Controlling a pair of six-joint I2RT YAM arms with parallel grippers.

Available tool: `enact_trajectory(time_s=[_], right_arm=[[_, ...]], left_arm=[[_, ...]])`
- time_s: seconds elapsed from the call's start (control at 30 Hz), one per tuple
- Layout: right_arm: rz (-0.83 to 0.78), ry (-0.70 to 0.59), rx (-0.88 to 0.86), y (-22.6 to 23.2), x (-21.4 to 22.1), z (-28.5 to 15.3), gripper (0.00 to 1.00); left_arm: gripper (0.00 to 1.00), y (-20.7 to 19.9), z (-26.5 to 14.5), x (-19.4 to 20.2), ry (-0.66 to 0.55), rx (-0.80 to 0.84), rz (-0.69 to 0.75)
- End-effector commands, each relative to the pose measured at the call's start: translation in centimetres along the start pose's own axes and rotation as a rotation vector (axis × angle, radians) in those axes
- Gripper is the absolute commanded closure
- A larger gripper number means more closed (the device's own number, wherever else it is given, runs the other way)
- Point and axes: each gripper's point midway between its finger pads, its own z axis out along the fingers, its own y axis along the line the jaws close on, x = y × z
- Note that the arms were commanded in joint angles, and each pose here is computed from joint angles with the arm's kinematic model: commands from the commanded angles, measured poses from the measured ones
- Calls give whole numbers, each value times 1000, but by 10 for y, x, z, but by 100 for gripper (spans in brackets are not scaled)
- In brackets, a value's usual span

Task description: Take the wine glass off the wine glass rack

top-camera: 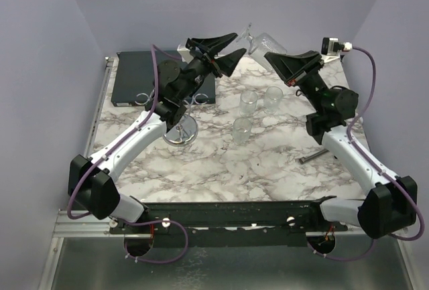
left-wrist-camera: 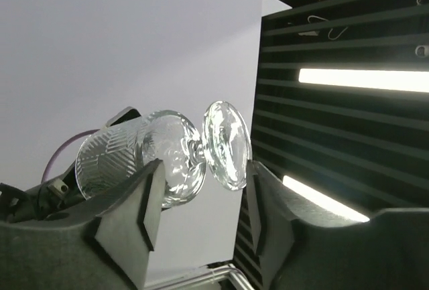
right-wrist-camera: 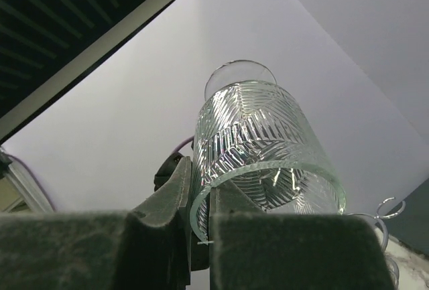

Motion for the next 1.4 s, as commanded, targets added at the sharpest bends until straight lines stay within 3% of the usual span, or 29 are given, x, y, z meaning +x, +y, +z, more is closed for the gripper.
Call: enact_trajectory(time_s=[0.0, 0.13, 0.3, 0.47, 0.73, 0.87, 1.1, 1.37], right_arm=[[-115, -62, 111, 5, -19, 2, 100], [-154, -74, 328, -10, -31, -7, 100], [-201, -41, 641, -36, -38, -33, 99], [-232, 69, 935, -64, -33, -71, 99], [-260, 315, 1313, -109, -8, -144, 100], [-258, 427, 1431, -131, 5, -171, 100], [-203, 597, 1553, -174, 35, -202, 99], [-211, 747, 1688, -215, 64, -225, 99]], left_arm=[[34, -1, -9, 12, 34, 11, 32], [15, 7, -14, 13, 42, -16, 80], [2, 27, -21, 12, 47, -98, 213], [1, 47, -25, 10, 61, -202, 347], [1, 60, -32, 7, 109, -360, 687], [1, 61, -42, -1, 107, -435, 854], [1, 45, -76, -24, -5, -552, 1105], [1, 35, -116, -46, -119, -675, 1254]])
